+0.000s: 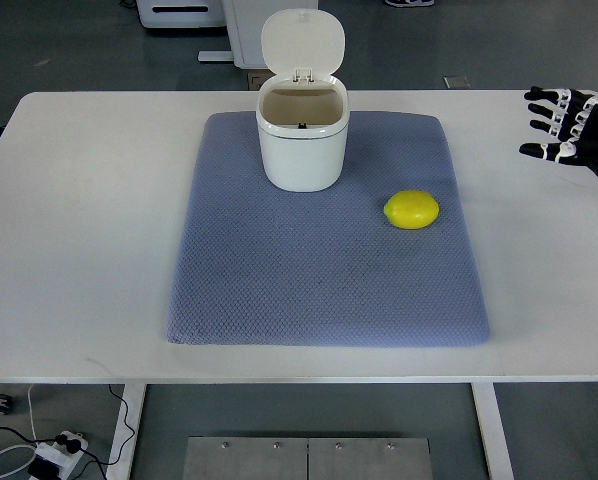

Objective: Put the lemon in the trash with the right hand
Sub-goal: 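Move the open right hand toward the yellow lemon on the mat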

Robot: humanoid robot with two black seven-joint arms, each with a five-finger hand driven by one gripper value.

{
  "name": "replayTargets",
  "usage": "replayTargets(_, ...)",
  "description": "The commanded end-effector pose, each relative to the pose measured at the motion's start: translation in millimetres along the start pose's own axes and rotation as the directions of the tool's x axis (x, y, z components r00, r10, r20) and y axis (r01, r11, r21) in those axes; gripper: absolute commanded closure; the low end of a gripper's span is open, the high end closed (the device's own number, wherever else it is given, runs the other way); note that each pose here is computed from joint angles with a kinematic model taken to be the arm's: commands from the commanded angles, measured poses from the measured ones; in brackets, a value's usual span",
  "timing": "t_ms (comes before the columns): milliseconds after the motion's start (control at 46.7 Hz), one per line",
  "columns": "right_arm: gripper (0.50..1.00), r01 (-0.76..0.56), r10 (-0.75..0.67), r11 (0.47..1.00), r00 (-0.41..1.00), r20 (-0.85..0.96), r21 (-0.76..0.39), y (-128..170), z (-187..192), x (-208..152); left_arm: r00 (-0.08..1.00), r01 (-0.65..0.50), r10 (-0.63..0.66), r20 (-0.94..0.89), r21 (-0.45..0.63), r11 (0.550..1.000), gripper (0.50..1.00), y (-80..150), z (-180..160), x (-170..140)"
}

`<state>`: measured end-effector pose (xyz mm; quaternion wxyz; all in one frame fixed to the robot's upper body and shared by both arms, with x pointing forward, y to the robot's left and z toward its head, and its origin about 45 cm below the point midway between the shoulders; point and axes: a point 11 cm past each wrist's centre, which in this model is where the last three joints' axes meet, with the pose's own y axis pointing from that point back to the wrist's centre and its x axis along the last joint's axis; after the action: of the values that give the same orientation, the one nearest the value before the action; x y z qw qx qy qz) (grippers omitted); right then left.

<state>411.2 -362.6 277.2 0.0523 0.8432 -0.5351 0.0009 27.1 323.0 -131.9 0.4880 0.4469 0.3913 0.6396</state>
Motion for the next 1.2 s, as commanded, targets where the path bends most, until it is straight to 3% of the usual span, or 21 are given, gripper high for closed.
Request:
replayTargets(0,0.500,0.003,-0.003,1.000,1.000,-0.016,-0.003,3,7,-5,1.000,0.000,0.000,0.000,0.000,1.000,0.500,0,0,0)
replayTargets(235,0.500,-0.002,0.001,1.000,0.992,-0.126,-0.006,4,25,-32,1.000,0.000,0.000,0.000,0.000,1.000,0.500,0,0,0)
replayTargets(621,0.500,0.019,-0.022,1.000,0.982,-0.190,-0.017,-23,45,-67,1.000,0.000,0.000,0.000,0.000,1.000,0.500,0,0,0)
replayTargets(1177,0.513,0.001,-0.032,0.995,0.951,-0.309,-0.100,-49,81,-73,1.000,0.000,0.000,0.000,0.000,1.000,0.500,0,0,0)
